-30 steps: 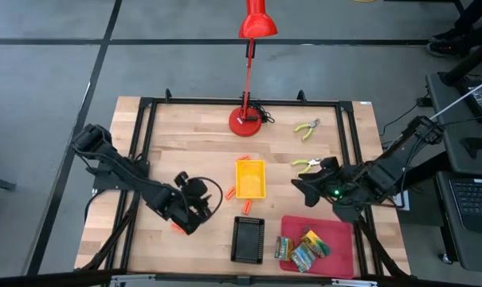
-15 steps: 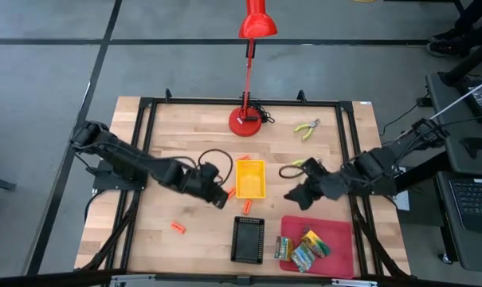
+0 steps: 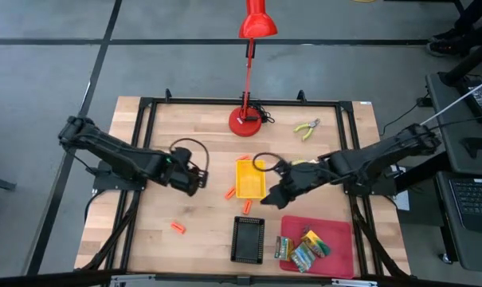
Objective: Pick & Place School Supplies
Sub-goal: Put the orange eraser into the yellow bin
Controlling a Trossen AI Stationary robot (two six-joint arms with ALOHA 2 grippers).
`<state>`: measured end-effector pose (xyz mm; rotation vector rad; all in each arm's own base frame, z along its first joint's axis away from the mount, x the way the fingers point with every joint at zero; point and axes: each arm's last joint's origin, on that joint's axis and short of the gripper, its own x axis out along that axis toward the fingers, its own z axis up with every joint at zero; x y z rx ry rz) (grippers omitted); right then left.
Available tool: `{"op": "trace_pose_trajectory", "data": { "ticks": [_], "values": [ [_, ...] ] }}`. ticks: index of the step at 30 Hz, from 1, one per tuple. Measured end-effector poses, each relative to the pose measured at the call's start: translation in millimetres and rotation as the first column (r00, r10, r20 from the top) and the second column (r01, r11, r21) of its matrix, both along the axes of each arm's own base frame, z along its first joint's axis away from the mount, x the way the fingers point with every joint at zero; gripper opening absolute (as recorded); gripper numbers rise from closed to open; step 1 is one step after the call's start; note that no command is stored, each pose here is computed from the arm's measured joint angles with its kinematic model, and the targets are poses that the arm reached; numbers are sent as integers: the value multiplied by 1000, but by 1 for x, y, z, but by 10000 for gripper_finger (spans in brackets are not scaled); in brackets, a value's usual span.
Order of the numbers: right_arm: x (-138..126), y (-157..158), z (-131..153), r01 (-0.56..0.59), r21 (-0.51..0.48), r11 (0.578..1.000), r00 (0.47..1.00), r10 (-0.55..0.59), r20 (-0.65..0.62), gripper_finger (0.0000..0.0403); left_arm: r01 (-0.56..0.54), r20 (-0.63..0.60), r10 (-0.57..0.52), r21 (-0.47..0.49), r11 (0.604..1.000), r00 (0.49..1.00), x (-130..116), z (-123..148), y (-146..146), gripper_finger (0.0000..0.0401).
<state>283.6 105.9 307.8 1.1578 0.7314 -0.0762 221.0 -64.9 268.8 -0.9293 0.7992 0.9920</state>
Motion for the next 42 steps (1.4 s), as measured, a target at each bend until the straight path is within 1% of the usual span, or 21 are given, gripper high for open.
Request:
{"op": "trace_pose_trajectory", "data": {
  "ticks": [2,5,7,9,11,14,18,21,24,26,28,30,33,38,42],
  "values": [
    [12,3,-14,-17,44,999,999,19,-45,190,-22,-6,22,15,1000,1000,-13,7,1,168],
    [25,3,-35,-20,114,993,988,37,-149,190,-65,26,64,39,997,998,-31,17,2,168],
    [34,4,-44,-21,152,988,985,46,-166,190,-65,39,63,56,996,997,-40,22,0,168],
    [41,4,-48,-5,171,985,988,31,-151,190,-66,50,63,70,995,997,-47,25,0,168],
    [49,4,-48,40,158,987,988,-15,-152,190,-53,32,50,83,995,998,-52,26,-1,168],
    [61,2,-48,104,125,987,977,-79,-196,190,-28,8,28,99,995,1000,-57,26,-3,168],
    [80,3,-56,154,28,988,938,-137,-319,190,2,26,-6,146,989,1000,-59,27,-7,168],
    [92,6,-65,170,-55,984,905,-178,-385,190,12,47,-21,189,982,999,-60,27,-9,168],
    [104,12,-74,190,-83,978,881,-207,-426,190,25,51,-37,216,976,998,-62,28,-11,168],
    [110,16,-80,219,-91,971,857,-236,-457,190,36,43,-47,222,974,998,-63,28,-12,168],
    [111,21,-88,253,-96,963,823,-266,-502,190,47,35,-57,232,972,998,-65,28,-13,168],
    [112,26,-95,291,-85,953,798,-291,-528,190,57,36,-67,240,969,997,-66,28,-14,168],
    [111,32,-99,369,-76,926,762,-348,-546,190,69,44,-84,258,964,996,-68,29,-15,168],
    [109,37,-99,475,-79,877,725,-440,-530,190,108,47,-127,290,951,991,-72,33,-13,168],
    [109,38,-99,512,-74,856,707,-469,-529,190,130,54,-154,312,941,987,-76,37,-10,168]
  ]
}}
